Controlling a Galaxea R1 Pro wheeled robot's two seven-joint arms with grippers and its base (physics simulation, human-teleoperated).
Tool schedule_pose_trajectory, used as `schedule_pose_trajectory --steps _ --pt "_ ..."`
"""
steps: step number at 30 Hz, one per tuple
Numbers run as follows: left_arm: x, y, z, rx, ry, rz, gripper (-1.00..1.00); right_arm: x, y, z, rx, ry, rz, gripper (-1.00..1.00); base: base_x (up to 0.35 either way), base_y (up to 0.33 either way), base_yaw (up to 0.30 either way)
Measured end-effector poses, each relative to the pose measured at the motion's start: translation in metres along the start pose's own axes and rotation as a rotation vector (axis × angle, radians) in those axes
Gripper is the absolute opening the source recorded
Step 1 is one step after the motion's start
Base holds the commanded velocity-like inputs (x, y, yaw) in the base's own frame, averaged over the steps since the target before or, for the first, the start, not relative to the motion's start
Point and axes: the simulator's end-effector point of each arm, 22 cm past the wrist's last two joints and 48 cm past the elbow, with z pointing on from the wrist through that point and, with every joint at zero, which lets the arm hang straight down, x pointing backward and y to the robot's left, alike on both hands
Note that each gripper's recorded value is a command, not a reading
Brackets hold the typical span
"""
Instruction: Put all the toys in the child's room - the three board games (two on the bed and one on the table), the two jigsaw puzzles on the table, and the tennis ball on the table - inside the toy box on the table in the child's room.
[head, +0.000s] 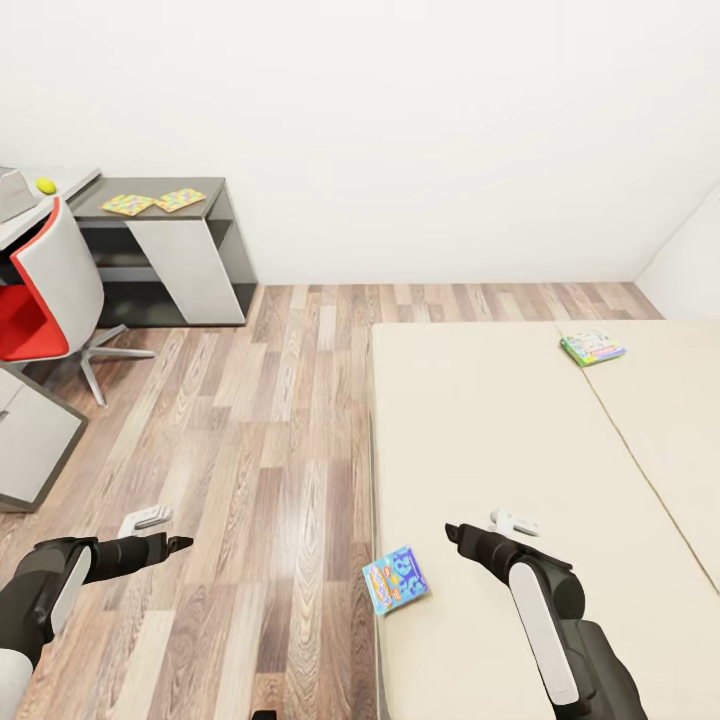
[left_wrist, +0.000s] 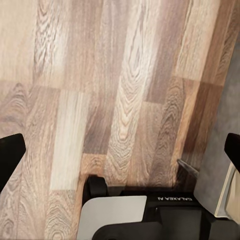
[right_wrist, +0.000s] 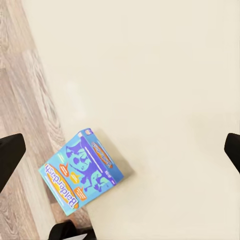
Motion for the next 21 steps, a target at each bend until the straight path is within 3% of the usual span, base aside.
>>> schedule_pose_trajectory --steps 21 --pt "-0.013 -0.006 -0.012 0.009 -0.032 0.008 1.00 -0.005 0.004 -0.008 -0.008 -0.013 -0.001 1.00 0.000 0.000 0.000"
